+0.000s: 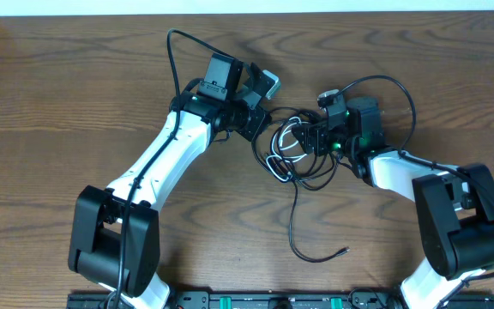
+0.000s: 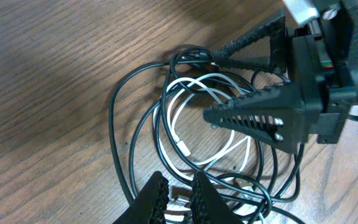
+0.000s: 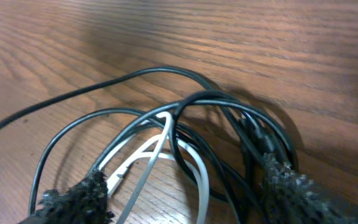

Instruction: Untangle cables

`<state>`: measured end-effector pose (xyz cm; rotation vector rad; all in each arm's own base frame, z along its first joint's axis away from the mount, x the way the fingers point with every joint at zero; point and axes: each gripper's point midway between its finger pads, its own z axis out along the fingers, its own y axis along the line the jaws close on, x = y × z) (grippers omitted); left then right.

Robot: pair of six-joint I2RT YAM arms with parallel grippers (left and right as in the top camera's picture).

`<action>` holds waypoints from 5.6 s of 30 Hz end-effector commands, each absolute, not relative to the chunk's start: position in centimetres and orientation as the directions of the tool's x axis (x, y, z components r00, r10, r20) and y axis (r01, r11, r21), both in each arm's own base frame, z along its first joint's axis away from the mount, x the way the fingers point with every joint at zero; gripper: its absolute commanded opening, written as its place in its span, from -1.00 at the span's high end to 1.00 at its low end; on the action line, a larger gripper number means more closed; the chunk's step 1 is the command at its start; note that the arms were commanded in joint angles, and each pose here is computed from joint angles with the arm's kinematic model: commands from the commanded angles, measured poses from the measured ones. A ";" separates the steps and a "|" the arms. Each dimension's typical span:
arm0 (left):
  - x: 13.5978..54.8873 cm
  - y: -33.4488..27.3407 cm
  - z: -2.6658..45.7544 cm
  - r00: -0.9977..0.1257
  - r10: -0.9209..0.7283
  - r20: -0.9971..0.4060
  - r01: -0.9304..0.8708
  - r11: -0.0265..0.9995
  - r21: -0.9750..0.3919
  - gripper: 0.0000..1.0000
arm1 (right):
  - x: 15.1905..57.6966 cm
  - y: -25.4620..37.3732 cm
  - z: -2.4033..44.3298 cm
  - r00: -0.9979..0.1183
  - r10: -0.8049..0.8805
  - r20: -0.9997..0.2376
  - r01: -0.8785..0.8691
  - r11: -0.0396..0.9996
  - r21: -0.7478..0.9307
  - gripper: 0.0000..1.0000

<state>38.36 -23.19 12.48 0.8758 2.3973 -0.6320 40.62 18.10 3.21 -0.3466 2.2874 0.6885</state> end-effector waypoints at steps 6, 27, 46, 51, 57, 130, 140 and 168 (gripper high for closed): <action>38.5 -22.9 13.4 -0.662 0.437 -0.609 0.678 0.696 -0.237 0.70 | 41.3 16.5 1.8 -0.718 -0.053 -0.694 -0.359 0.883 0.303 -0.40; 38.5 -22.9 13.4 -0.662 0.437 -0.610 0.678 0.696 -0.237 0.70 | 40.4 16.3 -1.7 -0.748 -0.134 -0.650 -0.364 0.901 0.234 0.27; 39.4 -23.3 14.2 -0.658 0.393 -0.642 0.664 0.705 -0.249 0.70 | 40.5 20.2 9.2 -0.539 -0.091 -0.837 -0.665 0.657 0.356 0.95; 40.4 -23.8 15.1 -0.651 0.342 -0.678 0.647 0.717 -0.259 0.70 | 39.0 21.1 11.1 -0.481 -0.135 -0.866 -0.750 0.576 0.326 0.98; 41.3 -24.1 15.9 -0.646 0.296 -0.704 0.630 0.727 -0.273 0.70 | 37.2 21.9 11.7 -0.430 -0.181 -0.885 -0.824 0.478 0.302 0.98; 37.7 -23.1 13.2 -0.817 0.266 -0.512 0.501 0.767 -0.401 0.51 | 35.6 24.5 12.4 -0.232 -0.263 -0.937 -0.927 0.352 0.131 0.90; 37.6 -23.1 13.2 -0.819 0.266 -0.509 0.500 0.767 -0.403 0.55 | 35.9 24.7 13.1 -0.207 -0.246 -0.947 -0.929 0.353 0.112 0.90; 38.1 -23.4 13.6 -0.808 0.255 -0.531 0.507 0.760 -0.406 0.72 | 35.0 23.9 10.4 -0.345 -0.296 -0.891 -0.894 0.392 0.215 0.92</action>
